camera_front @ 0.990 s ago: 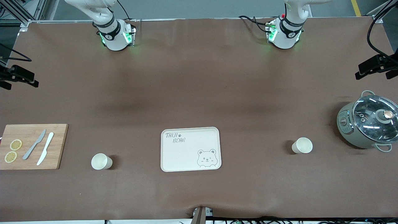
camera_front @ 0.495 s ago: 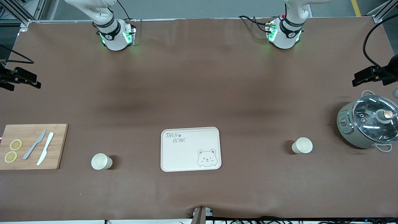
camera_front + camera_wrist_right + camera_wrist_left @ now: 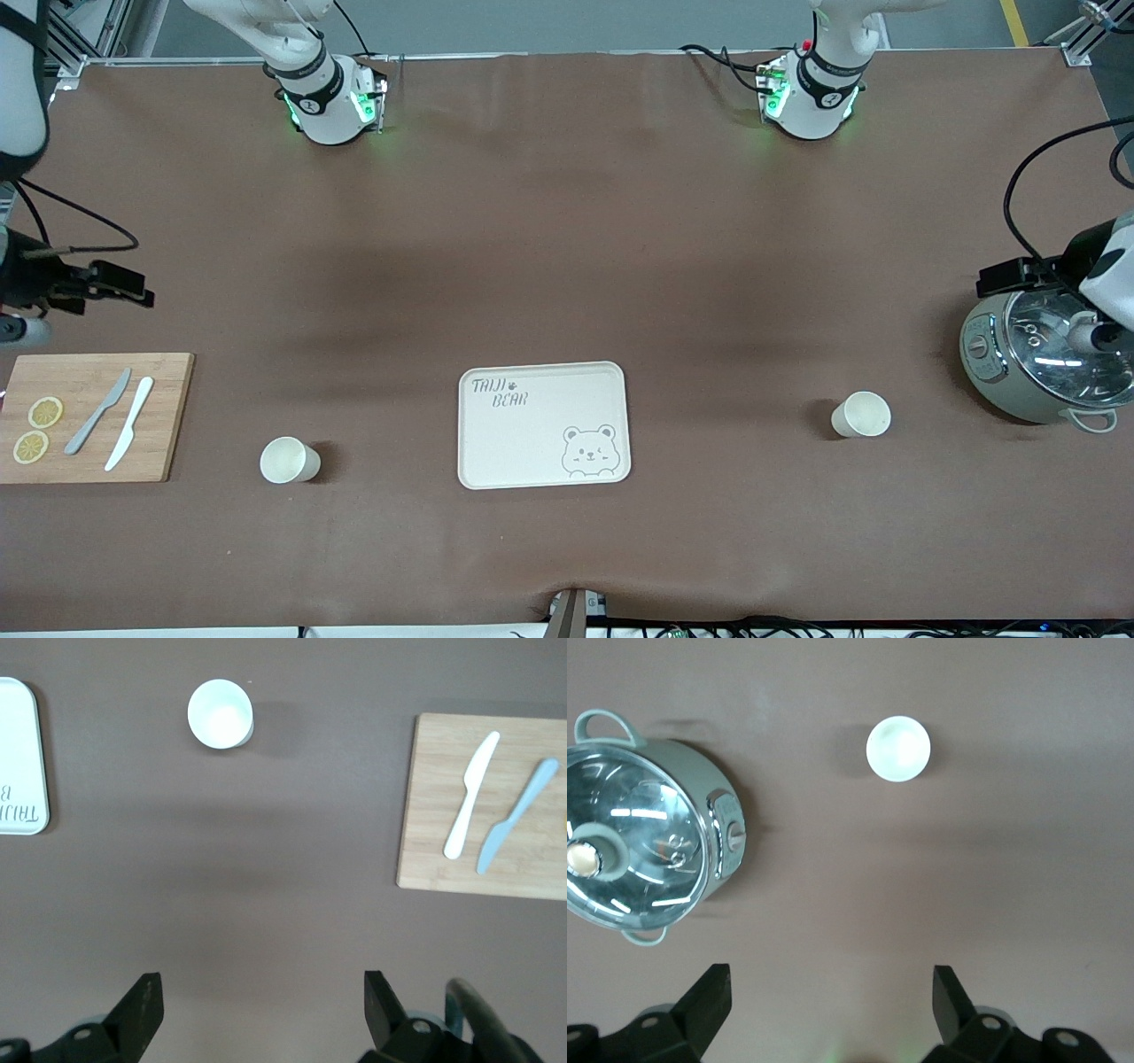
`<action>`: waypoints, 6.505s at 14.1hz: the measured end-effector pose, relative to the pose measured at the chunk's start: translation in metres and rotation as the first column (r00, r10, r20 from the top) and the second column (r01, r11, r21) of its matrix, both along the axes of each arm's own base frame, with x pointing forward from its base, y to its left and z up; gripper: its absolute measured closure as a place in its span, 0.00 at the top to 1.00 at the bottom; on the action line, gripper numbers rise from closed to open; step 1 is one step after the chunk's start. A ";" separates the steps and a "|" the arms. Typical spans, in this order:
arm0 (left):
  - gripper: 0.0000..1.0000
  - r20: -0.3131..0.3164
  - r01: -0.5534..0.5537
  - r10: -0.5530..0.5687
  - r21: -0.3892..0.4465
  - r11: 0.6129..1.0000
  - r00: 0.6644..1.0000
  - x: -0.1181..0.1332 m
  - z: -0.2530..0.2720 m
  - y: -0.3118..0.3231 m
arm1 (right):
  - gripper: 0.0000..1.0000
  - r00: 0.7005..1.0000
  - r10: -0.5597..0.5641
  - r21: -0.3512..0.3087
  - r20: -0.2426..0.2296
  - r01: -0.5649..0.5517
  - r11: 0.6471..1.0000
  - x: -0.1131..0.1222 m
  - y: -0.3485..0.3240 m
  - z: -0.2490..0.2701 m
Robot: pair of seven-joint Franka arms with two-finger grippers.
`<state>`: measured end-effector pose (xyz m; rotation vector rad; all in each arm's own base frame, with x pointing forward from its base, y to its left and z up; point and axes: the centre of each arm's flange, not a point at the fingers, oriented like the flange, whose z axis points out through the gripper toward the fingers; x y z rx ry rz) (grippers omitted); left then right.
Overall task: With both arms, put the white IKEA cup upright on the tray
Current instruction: 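Reach the right gripper to one cup while the left gripper reaches the other, then grasp the white cups with both grippers and lift them, then carry the cups toward the tray with both grippers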
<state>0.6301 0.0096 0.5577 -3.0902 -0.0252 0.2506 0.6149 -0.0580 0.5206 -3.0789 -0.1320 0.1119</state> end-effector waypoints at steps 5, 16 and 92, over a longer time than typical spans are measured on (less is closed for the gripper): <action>1.00 0.022 0.009 -0.009 -0.002 1.000 1.000 0.029 -0.046 -0.001 | 1.00 1.000 0.005 -0.004 0.016 -0.005 1.000 0.050 0.000 -0.052; 1.00 -0.007 0.017 -0.017 -0.010 1.000 1.000 0.080 -0.202 0.000 | 1.00 0.995 0.027 -0.018 0.095 -0.026 1.000 0.106 0.018 -0.180; 0.59 0.098 -0.262 0.294 -0.250 0.932 0.951 0.012 -0.342 -0.415 | 0.04 0.962 -0.274 0.086 0.002 0.273 0.958 0.113 0.273 -0.221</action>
